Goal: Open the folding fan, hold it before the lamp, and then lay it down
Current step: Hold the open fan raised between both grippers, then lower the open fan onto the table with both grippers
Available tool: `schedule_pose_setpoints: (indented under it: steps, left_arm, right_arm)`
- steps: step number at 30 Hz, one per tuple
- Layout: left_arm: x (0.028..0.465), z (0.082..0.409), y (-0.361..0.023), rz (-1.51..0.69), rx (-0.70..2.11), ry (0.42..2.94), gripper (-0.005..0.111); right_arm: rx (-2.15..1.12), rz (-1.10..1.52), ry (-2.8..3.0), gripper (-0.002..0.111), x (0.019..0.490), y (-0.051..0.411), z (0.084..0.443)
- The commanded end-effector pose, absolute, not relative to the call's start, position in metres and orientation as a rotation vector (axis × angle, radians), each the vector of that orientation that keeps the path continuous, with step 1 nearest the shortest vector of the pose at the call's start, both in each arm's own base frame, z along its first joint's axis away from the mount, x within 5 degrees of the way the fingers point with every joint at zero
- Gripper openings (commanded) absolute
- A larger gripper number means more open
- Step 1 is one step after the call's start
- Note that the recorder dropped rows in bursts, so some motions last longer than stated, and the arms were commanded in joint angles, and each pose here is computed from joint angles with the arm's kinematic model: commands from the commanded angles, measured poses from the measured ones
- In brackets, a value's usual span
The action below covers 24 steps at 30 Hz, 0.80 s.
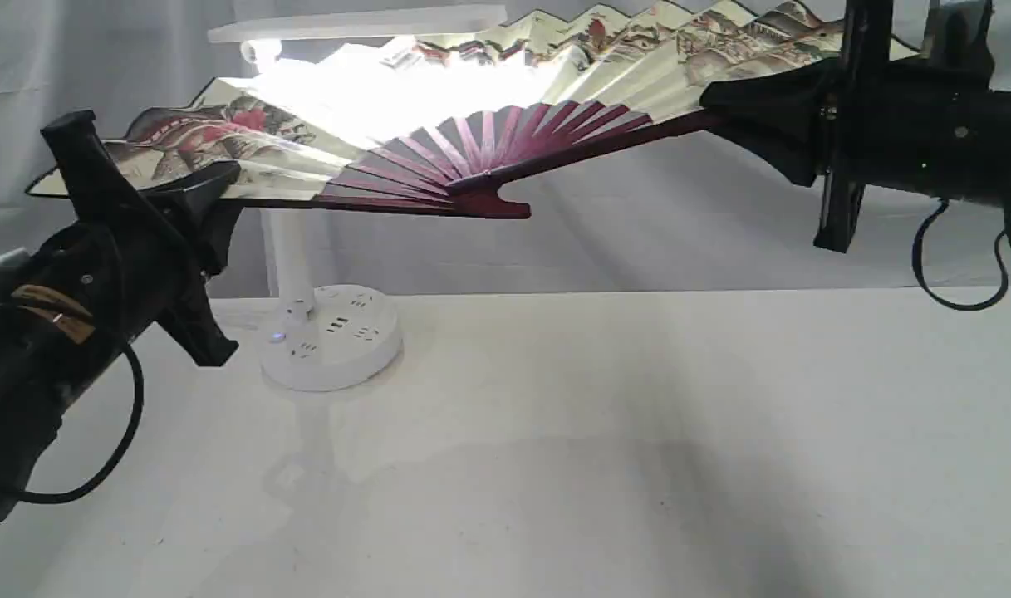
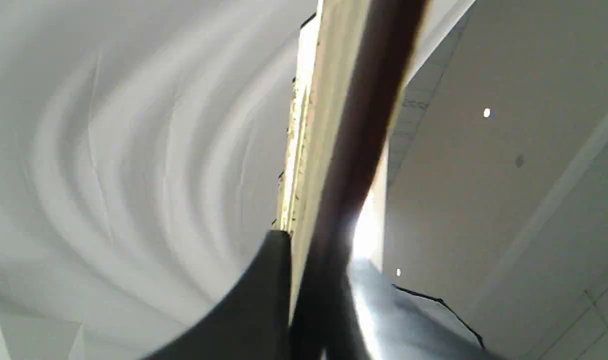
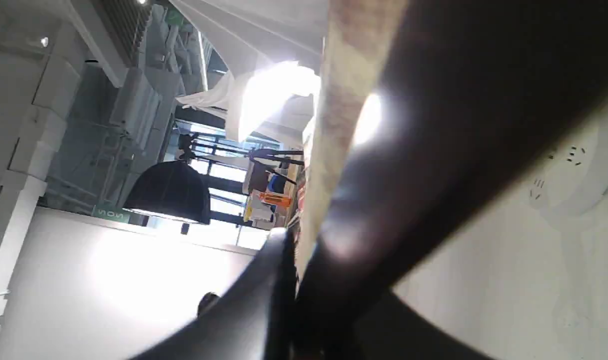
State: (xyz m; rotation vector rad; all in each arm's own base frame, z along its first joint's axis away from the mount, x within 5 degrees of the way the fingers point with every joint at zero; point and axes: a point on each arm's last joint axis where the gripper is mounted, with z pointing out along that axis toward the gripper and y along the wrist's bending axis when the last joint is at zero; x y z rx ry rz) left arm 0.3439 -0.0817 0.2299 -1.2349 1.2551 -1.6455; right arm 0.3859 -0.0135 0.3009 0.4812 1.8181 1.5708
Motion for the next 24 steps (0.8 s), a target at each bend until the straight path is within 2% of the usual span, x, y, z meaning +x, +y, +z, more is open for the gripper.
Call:
schedule_pose_setpoints:
  steps: [1, 13, 18, 24]
  left_arm:
    - [0.348, 0.236, -0.058, -1.630, -1.405, 1.071, 0.001]
    - [0.342, 0.222, -0.066, -1.571, -1.384, 1.270, 0.001]
    - [0.331, 0.206, -0.061, -1.537, -1.465, 1.249, 0.001]
    - [0.326, 0.195, -0.062, -1.491, -1.438, 1.300, 0.001]
  right_arm:
    - [0.469, 1.403, 1.874, 0.000, 0.386, -0.027, 0.295]
    - [0.461, 1.354, 2.005, 0.000, 0.381, -0.026, 0.281]
    - [0.639, 1.369, 1.977, 0.000, 0.374, -0.033, 0.258]
    - [0.688, 1.356, 1.996, 0.000, 0.364, -0.040, 0.237]
